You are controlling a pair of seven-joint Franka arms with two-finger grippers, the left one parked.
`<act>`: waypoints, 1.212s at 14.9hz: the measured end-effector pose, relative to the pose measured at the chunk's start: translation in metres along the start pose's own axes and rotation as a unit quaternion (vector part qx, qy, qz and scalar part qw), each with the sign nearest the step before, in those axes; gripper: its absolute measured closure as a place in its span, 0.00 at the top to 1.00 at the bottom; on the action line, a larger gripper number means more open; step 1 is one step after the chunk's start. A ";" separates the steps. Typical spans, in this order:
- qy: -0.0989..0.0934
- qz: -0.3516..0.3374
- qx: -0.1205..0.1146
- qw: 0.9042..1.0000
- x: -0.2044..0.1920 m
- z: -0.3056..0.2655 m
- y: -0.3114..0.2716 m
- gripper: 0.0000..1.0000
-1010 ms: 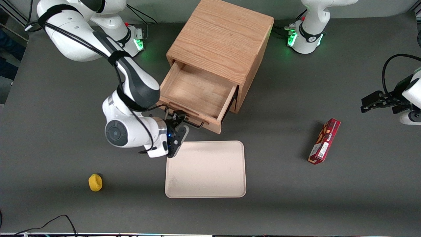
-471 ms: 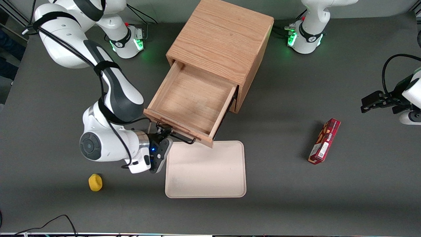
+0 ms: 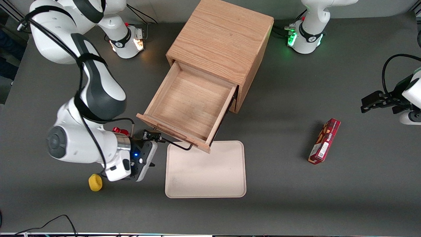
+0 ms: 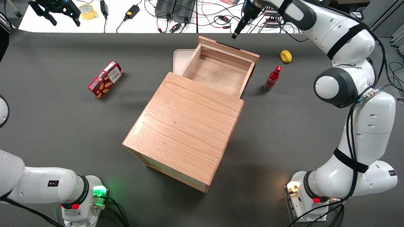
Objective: Open upper drawer
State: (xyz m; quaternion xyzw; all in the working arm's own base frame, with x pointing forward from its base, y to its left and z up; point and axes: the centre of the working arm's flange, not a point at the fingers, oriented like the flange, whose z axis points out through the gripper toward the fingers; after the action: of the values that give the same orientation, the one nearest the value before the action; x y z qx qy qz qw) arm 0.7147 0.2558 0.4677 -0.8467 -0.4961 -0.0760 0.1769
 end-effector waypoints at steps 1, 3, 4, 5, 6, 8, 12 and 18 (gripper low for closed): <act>0.011 -0.009 -0.016 1.000 0.006 -0.033 -0.012 1.00; 0.007 -0.005 -0.040 0.999 0.009 -0.105 -0.052 1.00; -0.010 0.017 -0.047 0.999 0.002 -0.134 -0.072 1.00; -0.028 0.043 -0.052 0.997 -0.009 -0.159 -0.086 1.00; -0.048 0.066 -0.057 0.995 -0.023 -0.180 -0.094 1.00; -0.091 0.114 -0.059 0.988 -0.064 -0.209 -0.088 1.00; -0.186 0.258 -0.064 0.946 -0.174 -0.216 -0.036 1.00; -0.161 0.361 -0.127 0.910 -0.226 -0.154 -0.081 1.00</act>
State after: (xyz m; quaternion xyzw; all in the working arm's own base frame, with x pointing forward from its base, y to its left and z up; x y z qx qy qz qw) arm 0.5393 0.0506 0.5596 -0.9841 -0.1643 0.0677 0.0012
